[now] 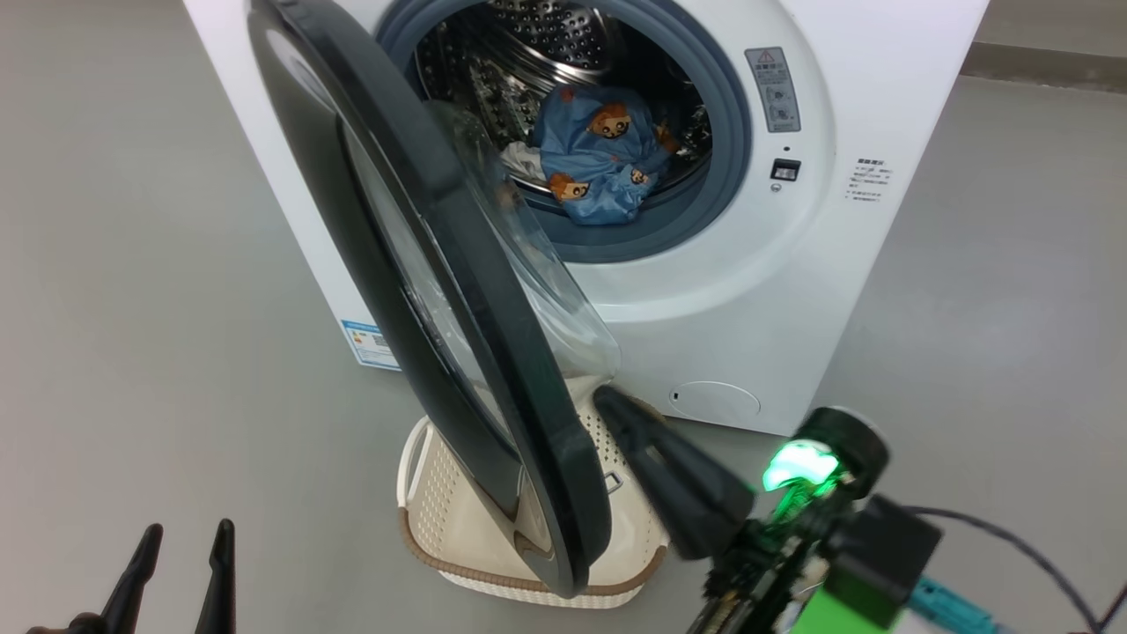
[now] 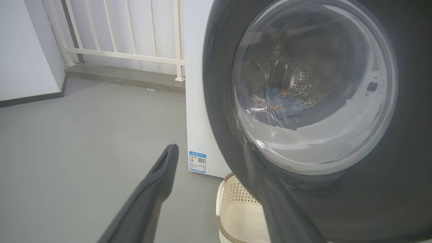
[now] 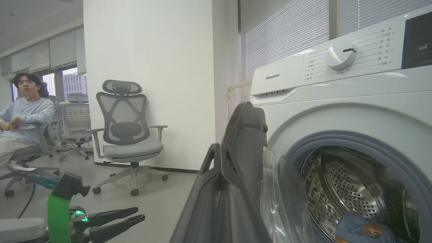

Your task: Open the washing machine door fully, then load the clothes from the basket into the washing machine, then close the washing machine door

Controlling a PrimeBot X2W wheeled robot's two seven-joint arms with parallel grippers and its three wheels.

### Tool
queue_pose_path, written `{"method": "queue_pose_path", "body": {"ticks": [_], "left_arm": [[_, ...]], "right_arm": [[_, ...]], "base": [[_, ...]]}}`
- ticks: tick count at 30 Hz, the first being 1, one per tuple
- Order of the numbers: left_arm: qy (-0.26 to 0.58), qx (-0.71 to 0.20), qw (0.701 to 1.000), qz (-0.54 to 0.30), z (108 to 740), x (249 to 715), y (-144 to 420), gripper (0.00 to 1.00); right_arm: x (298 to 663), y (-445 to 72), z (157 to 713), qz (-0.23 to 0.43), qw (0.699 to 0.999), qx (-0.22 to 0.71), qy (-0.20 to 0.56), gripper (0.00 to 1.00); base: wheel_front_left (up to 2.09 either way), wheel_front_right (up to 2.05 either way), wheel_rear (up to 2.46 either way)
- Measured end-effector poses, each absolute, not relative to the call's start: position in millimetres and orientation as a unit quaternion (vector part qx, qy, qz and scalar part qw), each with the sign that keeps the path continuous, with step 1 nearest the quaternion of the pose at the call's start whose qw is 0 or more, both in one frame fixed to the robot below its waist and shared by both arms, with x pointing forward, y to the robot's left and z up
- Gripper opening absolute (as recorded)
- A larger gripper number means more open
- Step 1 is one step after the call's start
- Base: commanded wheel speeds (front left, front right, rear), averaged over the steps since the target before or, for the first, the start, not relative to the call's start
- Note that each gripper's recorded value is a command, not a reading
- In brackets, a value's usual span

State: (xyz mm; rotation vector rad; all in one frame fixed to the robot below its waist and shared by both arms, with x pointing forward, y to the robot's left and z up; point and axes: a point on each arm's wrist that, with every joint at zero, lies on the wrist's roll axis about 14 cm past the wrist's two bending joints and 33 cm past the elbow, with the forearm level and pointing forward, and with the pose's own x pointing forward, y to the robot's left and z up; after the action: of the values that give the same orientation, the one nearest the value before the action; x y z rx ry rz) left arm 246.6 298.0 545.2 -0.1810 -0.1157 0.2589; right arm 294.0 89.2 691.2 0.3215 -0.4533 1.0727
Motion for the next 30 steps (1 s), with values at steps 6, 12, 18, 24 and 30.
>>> {"method": "queue_pose_path", "body": {"ticks": [6,12,18,24,30], "left_arm": [[-0.060,-0.088,0.985,0.137,546.0,241.3,301.8,1.00],[-0.057,-0.090,0.984,0.140,544.7,242.6,301.4,1.00],[-0.052,-0.091,0.985,0.140,542.2,244.6,300.6,1.00],[-0.049,-0.091,0.985,0.139,540.7,247.2,299.7,1.00],[-0.044,-0.091,0.985,0.139,538.4,249.4,299.0,1.00]], "right_arm": [[264.1,117.1,682.2,0.557,0.792,0.167,-0.184,0.00],[253.0,130.5,652.5,0.582,0.785,0.166,-0.131,0.00],[246.7,136.4,611.7,0.596,0.785,0.153,-0.065,0.00],[247.8,135.2,577.0,0.594,0.793,0.134,-0.015,0.00],[254.4,131.3,554.8,0.584,0.802,0.125,0.016,0.00]], "base": [[0.00,0.00,0.00],[0.00,0.00,0.00],[0.00,0.00,0.00],[0.00,0.00,0.00],[0.00,0.00,0.00]]}}
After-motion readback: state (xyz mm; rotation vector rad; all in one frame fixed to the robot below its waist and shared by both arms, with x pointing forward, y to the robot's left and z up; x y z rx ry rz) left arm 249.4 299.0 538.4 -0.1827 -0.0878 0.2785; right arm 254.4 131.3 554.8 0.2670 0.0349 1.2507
